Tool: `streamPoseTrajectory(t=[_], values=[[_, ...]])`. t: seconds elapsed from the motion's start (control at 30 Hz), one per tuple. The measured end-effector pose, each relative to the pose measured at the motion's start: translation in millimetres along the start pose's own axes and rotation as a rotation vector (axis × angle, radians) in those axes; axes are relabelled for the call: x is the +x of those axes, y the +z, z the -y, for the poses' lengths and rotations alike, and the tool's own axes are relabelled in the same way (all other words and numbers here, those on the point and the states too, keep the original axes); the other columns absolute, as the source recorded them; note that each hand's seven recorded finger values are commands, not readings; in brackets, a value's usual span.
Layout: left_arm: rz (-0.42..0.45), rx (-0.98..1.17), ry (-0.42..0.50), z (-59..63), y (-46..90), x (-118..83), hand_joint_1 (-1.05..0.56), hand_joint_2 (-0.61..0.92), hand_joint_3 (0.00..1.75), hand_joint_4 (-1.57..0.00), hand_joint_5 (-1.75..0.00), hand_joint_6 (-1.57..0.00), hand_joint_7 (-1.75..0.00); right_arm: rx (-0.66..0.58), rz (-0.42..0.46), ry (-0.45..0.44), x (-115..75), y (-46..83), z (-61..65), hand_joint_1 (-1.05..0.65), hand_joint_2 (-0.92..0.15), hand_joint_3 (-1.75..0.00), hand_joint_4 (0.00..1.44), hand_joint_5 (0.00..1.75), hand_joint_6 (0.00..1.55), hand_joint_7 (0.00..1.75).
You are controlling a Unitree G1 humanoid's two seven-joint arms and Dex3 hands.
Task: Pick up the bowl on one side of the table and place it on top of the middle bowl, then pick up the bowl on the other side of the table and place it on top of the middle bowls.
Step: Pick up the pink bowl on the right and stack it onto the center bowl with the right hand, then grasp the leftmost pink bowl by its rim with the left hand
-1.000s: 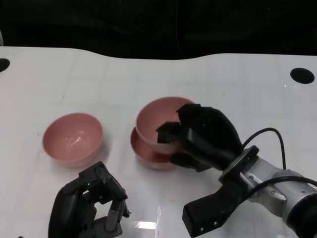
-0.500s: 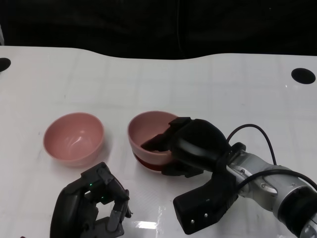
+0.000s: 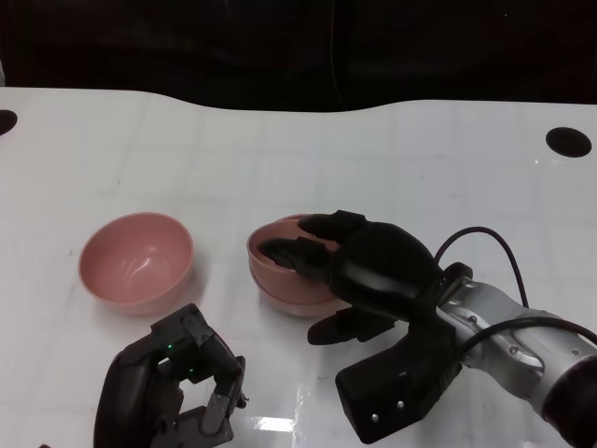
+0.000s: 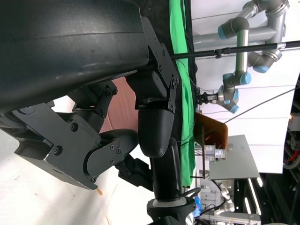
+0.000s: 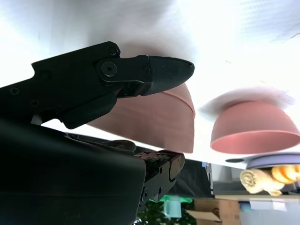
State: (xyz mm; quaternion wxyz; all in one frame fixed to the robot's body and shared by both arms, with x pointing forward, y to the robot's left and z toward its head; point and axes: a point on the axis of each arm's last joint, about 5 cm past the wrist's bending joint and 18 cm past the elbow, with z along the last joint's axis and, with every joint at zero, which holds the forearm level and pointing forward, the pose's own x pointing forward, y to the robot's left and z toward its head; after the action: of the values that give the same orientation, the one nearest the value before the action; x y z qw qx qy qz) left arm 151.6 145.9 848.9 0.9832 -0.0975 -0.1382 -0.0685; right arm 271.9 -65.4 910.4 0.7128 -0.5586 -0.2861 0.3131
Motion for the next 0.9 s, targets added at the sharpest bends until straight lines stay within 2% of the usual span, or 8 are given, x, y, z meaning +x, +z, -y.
streamPoseTrajectory(t=[0.13, 0.23, 0.37, 0.43, 0.53, 0.6, 0.9], values=[[-0.001, -0.011, 0.000, -1.8, -0.8, 0, -0.11, 0.54, 1.06, -0.86, -1.70, -0.82, -1.45, -0.007, 0.000, -0.095, -12.4, -1.2, 20.2, -0.95, -0.92, -0.41, 0.06, 0.09, 0.10, 0.00], [-0.002, -0.011, -0.005, -2.0, -1.3, 0, -0.12, 0.52, 1.07, -0.87, -1.69, -0.83, -1.44, 0.017, -0.015, -0.156, -24.7, -1.2, 25.9, -0.93, -0.92, -0.42, 0.06, 0.10, 0.09, 0.00], [-0.001, -0.010, -0.006, -2.5, -1.5, 1, -0.12, 0.51, 1.10, -0.87, -1.70, -0.83, -1.43, 0.056, -0.031, -0.205, -40.9, 0.9, 25.7, -0.88, -0.92, -0.42, 0.05, 0.12, 0.07, 0.01], [-0.002, -0.009, -0.007, -2.6, -1.5, 1, -0.12, 0.50, 1.13, -0.86, -1.70, -0.83, -1.44, 0.073, -0.035, -0.226, -46.2, 1.2, 24.6, -0.82, -0.92, -0.42, 0.10, 0.16, 0.11, 0.03], [0.000, -0.009, -0.006, -2.9, -1.4, 1, -0.11, 0.49, 1.16, -0.85, -1.71, -0.82, -1.45, 0.119, -0.020, -0.322, -61.6, 1.4, 17.4, -0.67, -0.92, -0.31, 0.17, 0.46, 0.29, 0.09], [0.000, -0.008, -0.003, -3.6, -1.2, 1, -0.11, 0.50, 1.16, -0.85, -1.72, -0.82, -1.46, 0.139, -0.015, -0.363, -69.2, 1.8, 12.6, -0.65, -0.92, -0.29, 0.17, 0.55, 0.33, 0.10], [0.002, -0.008, -0.006, -3.9, -1.0, 2, -0.11, 0.50, 1.16, -0.84, -1.72, -0.81, -1.47, 0.140, -0.010, -0.389, -73.9, -0.1, 12.5, -0.64, -0.92, -0.29, 0.16, 0.60, 0.34, 0.09]])
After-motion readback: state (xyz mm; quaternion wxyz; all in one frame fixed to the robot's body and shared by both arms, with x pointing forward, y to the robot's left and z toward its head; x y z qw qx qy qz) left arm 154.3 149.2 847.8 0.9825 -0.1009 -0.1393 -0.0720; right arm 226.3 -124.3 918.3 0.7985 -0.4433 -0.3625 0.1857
